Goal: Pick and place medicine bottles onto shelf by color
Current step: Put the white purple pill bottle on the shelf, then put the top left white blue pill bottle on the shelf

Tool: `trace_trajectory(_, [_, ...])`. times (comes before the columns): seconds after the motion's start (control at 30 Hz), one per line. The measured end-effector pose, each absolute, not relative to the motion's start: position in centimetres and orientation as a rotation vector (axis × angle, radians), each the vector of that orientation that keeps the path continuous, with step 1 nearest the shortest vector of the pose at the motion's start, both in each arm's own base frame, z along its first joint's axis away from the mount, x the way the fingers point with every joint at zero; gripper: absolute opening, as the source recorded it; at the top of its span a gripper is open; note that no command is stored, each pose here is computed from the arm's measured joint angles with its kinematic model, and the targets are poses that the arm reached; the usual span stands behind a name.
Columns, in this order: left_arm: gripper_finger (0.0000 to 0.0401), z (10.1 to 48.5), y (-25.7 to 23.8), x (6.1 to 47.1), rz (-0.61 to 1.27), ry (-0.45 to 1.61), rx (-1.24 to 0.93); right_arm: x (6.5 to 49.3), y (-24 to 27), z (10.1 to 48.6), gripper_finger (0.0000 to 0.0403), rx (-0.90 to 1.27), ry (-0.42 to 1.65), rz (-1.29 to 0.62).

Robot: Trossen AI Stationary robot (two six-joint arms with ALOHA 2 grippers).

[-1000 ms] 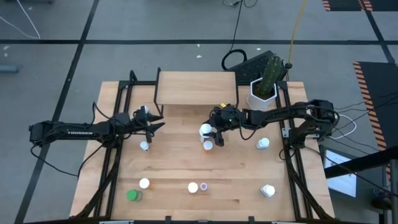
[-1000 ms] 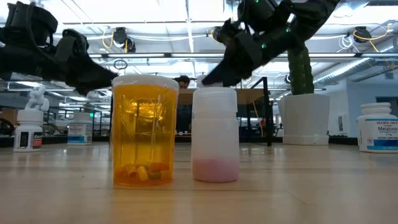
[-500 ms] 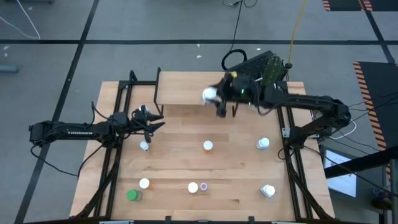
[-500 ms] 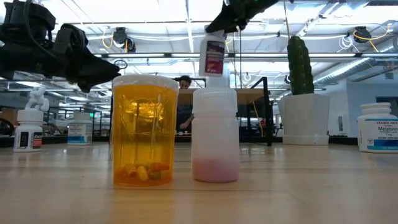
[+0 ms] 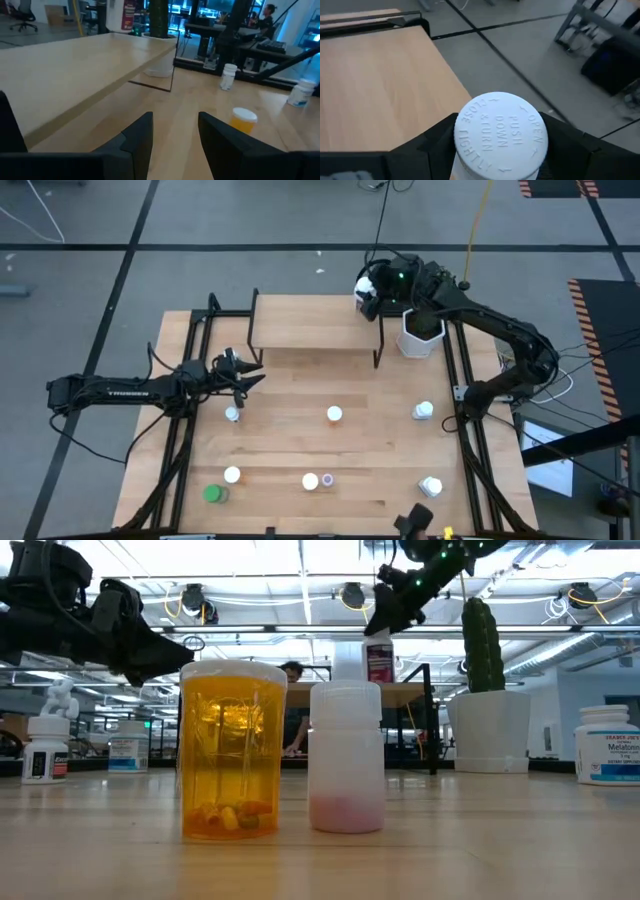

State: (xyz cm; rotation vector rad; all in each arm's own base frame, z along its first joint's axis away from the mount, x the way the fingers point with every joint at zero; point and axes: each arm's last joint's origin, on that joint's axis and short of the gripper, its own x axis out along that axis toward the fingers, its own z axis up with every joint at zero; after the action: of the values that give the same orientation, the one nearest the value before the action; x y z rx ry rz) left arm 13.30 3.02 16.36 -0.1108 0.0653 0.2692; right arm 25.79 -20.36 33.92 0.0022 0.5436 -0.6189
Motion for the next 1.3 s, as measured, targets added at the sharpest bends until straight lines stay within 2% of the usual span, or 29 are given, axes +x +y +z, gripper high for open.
trace_trajectory(0.3, [0.0159, 16.0, 2.8, 13.3, 0.247, 0.107, -0.108, 25.9, -21.7, 32.7, 0.0248, 0.070, 0.562, -0.591])
trace_trajectory(0.6, [0.0167, 16.0, 3.0, 13.3, 0.317, 0.107, -0.124, 25.9, -21.6, 32.3, 0.0326, 0.040, 0.597, -0.573])
trace_trajectory(0.67, [0.0178, 16.0, 3.1, 13.3, 0.349, 0.160, -0.176, 25.8, -21.4, 32.7, 0.0342, 0.025, 0.585, -0.571])
trace_trajectory(0.8, [0.0202, 17.9, 3.2, 13.6, 0.380, 0.353, -0.123, 25.7, -20.5, 33.8, 0.0356, -0.009, 0.543, -0.557])
trace_trajectory(1.0, [0.0220, 22.4, 3.4, 12.3, 0.536, 0.599, -0.147, 25.4, -17.9, 35.1, 0.0356, 0.013, 0.498, -0.509])
trace_trajectory(1.13, [0.0219, 23.8, 3.5, 11.7, 0.680, 0.562, -0.226, 25.7, -15.3, 34.7, 0.0356, 0.002, 0.491, -0.417])
trace_trajectory(1.3, [0.0226, 22.5, 4.2, 11.2, 0.943, 0.518, -0.265, 25.6, -12.4, 34.9, 0.0357, -0.014, 0.424, -0.349])
